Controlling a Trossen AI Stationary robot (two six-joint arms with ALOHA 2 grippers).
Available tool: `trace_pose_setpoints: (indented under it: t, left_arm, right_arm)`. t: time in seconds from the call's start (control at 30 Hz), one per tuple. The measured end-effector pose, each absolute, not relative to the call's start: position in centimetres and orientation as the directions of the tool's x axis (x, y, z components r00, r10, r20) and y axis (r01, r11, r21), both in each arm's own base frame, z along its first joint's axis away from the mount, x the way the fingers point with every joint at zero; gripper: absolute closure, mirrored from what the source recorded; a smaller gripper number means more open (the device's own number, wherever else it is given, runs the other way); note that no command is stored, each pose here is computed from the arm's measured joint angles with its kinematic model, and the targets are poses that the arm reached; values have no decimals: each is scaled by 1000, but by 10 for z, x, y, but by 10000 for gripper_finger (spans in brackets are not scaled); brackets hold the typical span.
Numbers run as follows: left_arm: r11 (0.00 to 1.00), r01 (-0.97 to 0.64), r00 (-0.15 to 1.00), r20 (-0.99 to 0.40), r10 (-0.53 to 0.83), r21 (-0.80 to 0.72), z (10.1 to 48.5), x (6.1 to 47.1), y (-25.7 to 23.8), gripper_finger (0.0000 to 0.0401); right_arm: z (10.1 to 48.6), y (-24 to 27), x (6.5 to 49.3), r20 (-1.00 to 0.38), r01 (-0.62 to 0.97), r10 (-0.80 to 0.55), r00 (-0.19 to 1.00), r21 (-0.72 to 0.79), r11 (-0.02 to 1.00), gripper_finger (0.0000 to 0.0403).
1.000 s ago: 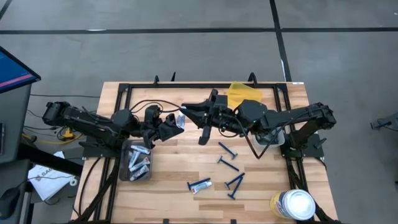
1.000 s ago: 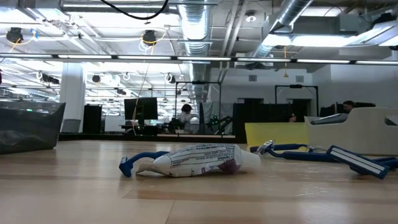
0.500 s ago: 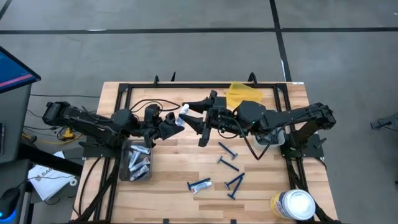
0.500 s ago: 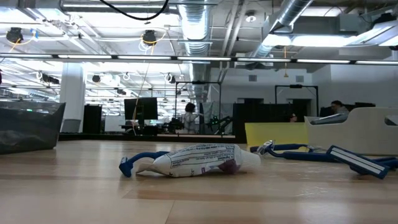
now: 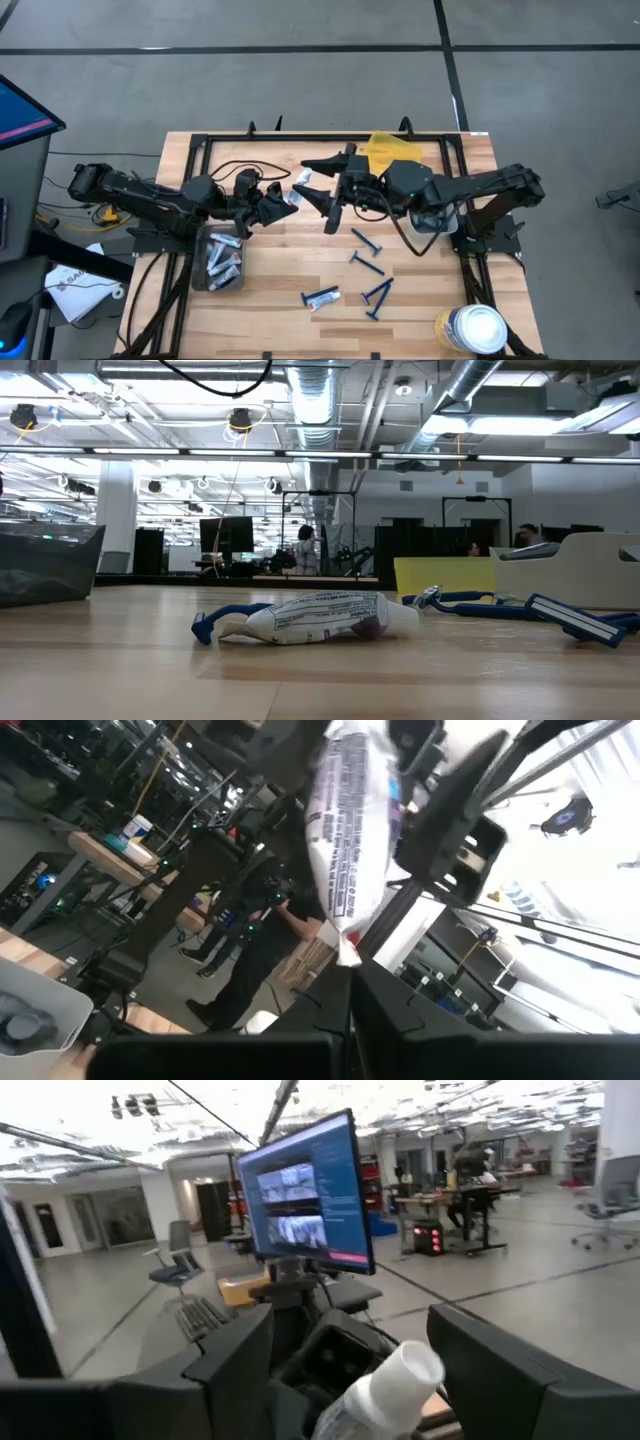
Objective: Pick & Place Travel size toiletries
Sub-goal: Put the white toothpaste into the black bin
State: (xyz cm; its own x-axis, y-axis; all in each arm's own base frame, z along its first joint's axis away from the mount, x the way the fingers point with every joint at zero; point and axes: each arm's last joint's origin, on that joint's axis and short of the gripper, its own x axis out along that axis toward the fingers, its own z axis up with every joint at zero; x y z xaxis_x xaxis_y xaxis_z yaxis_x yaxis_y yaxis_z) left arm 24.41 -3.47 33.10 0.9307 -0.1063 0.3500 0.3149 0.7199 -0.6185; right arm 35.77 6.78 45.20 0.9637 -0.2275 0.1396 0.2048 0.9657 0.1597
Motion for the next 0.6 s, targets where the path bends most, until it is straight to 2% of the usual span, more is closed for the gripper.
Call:
trace_pose_setpoints:
  t: [0.3,0.6]
  left_arm:
    - [729,237,970,195,-144,-643,317,243,-36,401]
    - [705,108,994,52,-101,-701,291,205,-31,401]
  right_arm:
    - [466,59,332,94,241,-256,962,142,960,146]
    - [472,61,312,33,230,-236,971,122,965,145]
